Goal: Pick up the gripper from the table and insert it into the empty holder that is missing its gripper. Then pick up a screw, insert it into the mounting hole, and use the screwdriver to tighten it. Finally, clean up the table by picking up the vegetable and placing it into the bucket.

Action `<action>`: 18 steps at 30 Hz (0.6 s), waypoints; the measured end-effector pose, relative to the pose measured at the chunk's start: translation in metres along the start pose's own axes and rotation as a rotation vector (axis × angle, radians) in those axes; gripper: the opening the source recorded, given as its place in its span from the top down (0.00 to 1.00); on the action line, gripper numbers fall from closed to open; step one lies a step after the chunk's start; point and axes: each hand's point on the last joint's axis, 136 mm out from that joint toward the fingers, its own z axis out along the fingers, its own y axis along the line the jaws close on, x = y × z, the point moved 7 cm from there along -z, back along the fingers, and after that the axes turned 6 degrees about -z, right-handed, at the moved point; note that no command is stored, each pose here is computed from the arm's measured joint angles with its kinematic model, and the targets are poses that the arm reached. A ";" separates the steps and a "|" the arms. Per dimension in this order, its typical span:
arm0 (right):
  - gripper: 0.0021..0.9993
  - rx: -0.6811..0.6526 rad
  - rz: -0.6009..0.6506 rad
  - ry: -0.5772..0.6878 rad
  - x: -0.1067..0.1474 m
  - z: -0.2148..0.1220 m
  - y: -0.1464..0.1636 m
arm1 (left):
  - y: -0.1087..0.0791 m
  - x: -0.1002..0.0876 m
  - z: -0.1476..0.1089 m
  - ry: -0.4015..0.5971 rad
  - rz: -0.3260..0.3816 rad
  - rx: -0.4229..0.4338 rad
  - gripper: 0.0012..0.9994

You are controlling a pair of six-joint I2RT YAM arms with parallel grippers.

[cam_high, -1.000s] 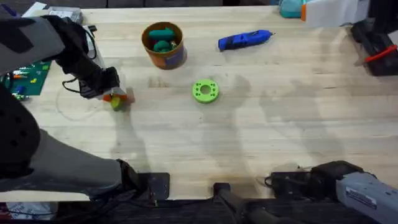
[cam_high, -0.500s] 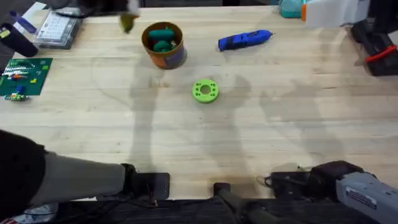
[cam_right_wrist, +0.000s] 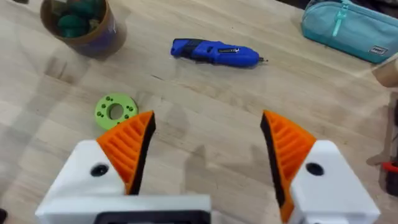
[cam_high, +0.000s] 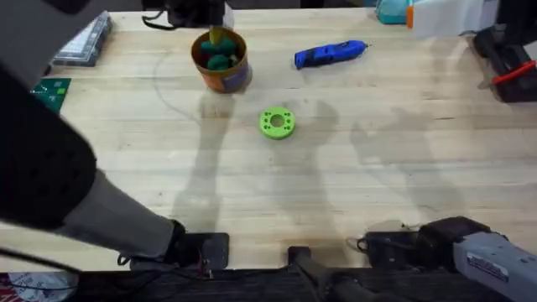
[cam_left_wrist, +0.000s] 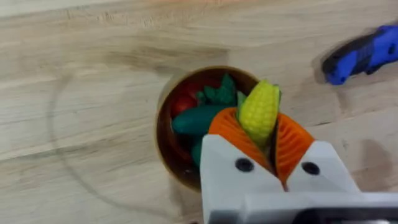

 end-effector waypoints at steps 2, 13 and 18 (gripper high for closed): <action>0.00 0.000 0.000 0.000 0.000 0.000 0.000 | 0.002 0.004 0.012 0.030 -0.008 -0.001 0.98; 0.00 0.000 0.000 0.000 0.000 0.000 0.000 | 0.004 0.010 0.027 0.068 -0.019 0.010 0.82; 0.00 0.000 0.000 0.000 0.000 0.000 0.000 | 0.004 0.010 0.027 0.069 -0.025 0.012 0.60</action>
